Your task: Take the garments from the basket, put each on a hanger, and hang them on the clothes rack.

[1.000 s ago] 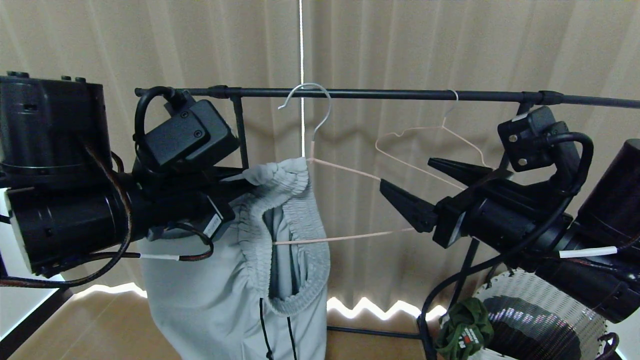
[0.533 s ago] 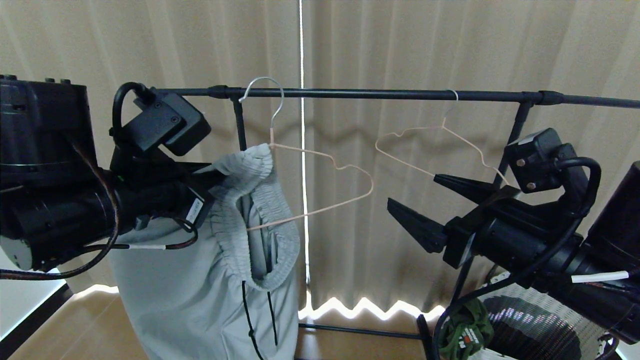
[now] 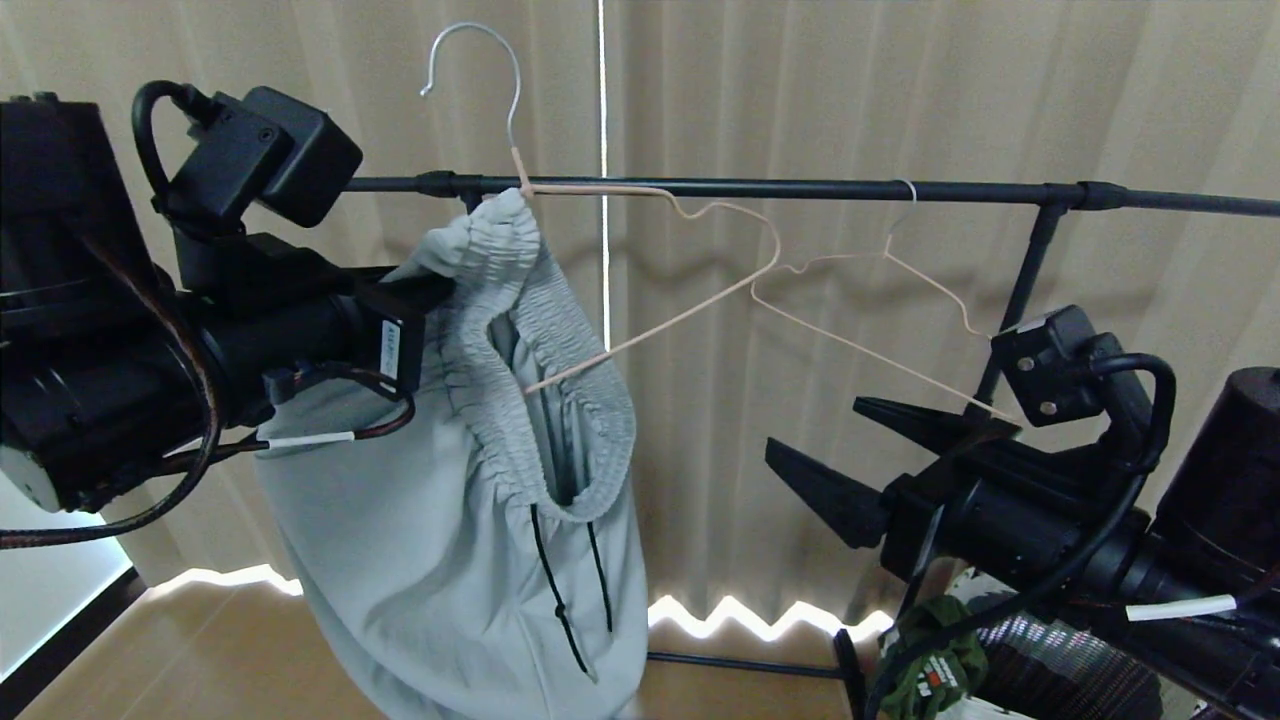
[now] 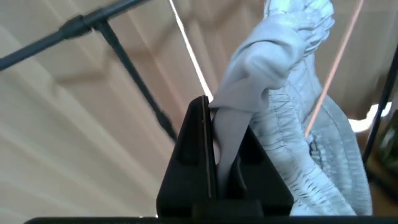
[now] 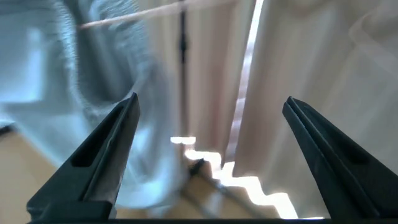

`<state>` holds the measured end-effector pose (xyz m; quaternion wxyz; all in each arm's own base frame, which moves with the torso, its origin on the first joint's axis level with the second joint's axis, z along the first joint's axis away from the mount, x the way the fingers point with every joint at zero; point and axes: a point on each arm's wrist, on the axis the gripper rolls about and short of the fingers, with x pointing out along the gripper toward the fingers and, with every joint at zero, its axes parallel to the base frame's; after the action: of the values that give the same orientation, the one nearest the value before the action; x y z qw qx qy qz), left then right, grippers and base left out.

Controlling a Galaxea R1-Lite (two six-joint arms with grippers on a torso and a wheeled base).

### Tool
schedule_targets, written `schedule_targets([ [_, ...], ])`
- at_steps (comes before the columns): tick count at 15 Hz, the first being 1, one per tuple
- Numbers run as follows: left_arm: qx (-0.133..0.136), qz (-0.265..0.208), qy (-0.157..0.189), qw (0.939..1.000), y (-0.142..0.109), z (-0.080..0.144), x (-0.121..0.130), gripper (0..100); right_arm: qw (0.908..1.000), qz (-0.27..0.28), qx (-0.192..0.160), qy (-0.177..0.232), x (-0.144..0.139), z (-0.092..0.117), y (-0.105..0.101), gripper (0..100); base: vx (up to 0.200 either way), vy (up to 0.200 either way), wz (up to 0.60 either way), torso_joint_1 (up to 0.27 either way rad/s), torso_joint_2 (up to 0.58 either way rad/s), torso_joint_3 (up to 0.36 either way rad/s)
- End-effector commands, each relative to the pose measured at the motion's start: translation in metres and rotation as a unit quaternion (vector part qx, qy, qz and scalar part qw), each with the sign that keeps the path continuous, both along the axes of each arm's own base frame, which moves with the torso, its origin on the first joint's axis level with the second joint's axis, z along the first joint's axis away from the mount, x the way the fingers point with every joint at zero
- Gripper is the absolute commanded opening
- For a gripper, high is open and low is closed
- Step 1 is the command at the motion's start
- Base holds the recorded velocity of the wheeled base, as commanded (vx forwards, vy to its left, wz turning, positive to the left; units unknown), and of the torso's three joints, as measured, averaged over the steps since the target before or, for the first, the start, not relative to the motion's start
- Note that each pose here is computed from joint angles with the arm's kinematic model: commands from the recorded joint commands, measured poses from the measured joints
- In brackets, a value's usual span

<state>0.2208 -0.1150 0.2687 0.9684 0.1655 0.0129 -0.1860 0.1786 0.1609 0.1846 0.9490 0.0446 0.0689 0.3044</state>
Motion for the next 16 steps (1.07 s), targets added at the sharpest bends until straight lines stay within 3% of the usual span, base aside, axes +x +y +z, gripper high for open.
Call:
schedule_targets([
  [1, -0.016, -0.025, -0.007, 0.9995, -0.011, 0.004, -0.006, 0, 0.9997, 0.021, 0.003, 0.014, 0.0, -0.004, 0.014, 100, 0.0, 0.0, 0.0, 0.0, 0.0, 0.0],
  [7, -0.039, -0.07, -0.04, 0.996, -0.03, 0.015, -0.018, 0, 0.9988, 0.04, 0.005, 0.029, 0.015, -0.012, 0.047, 100, 0.0, 0.0, 0.0, 0.0, 0.0, 0.0],
  [9, -0.04, -0.072, -0.041, 0.9958, -0.029, 0.015, -0.019, 0, 0.9988, 0.037, 0.002, 0.032, 0.02, -0.016, 0.05, 100, 0.0, 0.0, 0.0, 0.0, 0.0, 0.0],
  [12, -0.042, -0.134, -0.04, 0.9893, -0.028, 0.015, -0.024, 0, 0.9987, 0.037, -0.002, 0.036, 0.021, -0.019, 0.051, 100, 0.0, 0.0, 0.0, 0.0, 0.0, 0.0],
  [14, -0.042, -0.137, -0.04, 0.9888, -0.028, 0.015, -0.024, 0, 0.9987, 0.035, -0.002, 0.038, 0.022, -0.019, 0.051, 100, 0.0, 0.0, 0.0, 0.0, 0.0, 0.0],
  [15, -0.042, -0.137, -0.041, 0.9888, -0.029, 0.016, -0.024, 0, 0.9987, 0.034, -0.002, 0.037, 0.022, -0.019, 0.05, 0, 0.0, 0.0, 0.0, 0.0, 0.0, 0.0],
  [16, -0.042, -0.136, -0.041, 0.989, -0.028, 0.016, -0.023, 0, 0.9988, 0.031, -0.002, 0.038, 0.023, -0.02, 0.049, 0, 0.0, 0.0, 0.0, 0.0, 0.0, 0.0],
])
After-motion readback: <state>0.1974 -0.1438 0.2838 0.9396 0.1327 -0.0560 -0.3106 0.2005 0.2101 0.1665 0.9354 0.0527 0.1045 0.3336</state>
